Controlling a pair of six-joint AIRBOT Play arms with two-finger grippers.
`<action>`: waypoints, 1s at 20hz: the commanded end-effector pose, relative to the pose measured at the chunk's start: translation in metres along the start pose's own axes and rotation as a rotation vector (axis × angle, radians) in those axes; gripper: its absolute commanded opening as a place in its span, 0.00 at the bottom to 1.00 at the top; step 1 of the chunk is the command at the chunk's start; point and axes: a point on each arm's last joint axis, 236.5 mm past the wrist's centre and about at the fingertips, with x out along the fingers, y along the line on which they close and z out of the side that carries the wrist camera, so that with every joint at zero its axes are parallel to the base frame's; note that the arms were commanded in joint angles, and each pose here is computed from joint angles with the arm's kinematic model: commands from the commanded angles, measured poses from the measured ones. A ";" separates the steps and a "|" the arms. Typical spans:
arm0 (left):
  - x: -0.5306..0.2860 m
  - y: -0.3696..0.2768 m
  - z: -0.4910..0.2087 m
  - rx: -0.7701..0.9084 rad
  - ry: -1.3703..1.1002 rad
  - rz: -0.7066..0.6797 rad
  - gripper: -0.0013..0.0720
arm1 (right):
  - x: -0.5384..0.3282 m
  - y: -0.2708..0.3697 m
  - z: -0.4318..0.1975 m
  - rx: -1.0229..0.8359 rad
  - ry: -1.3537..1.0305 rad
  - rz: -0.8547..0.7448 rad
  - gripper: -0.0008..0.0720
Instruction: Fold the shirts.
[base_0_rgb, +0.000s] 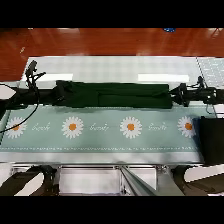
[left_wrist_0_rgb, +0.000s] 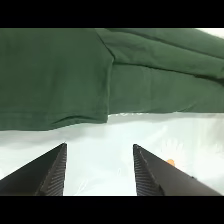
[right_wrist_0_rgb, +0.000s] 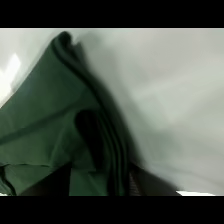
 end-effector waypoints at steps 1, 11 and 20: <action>0.001 -0.002 0.001 -0.016 -0.006 -0.005 0.71 | 0.025 0.021 0.003 -0.028 0.010 0.020 0.58; 0.003 -0.007 -0.001 0.026 -0.002 -0.021 0.70 | -0.012 0.071 -0.033 -0.289 0.093 -0.035 0.05; 0.059 -0.101 -0.013 0.247 -0.017 -0.147 0.05 | -0.144 0.154 -0.139 -0.591 -0.188 -0.047 0.05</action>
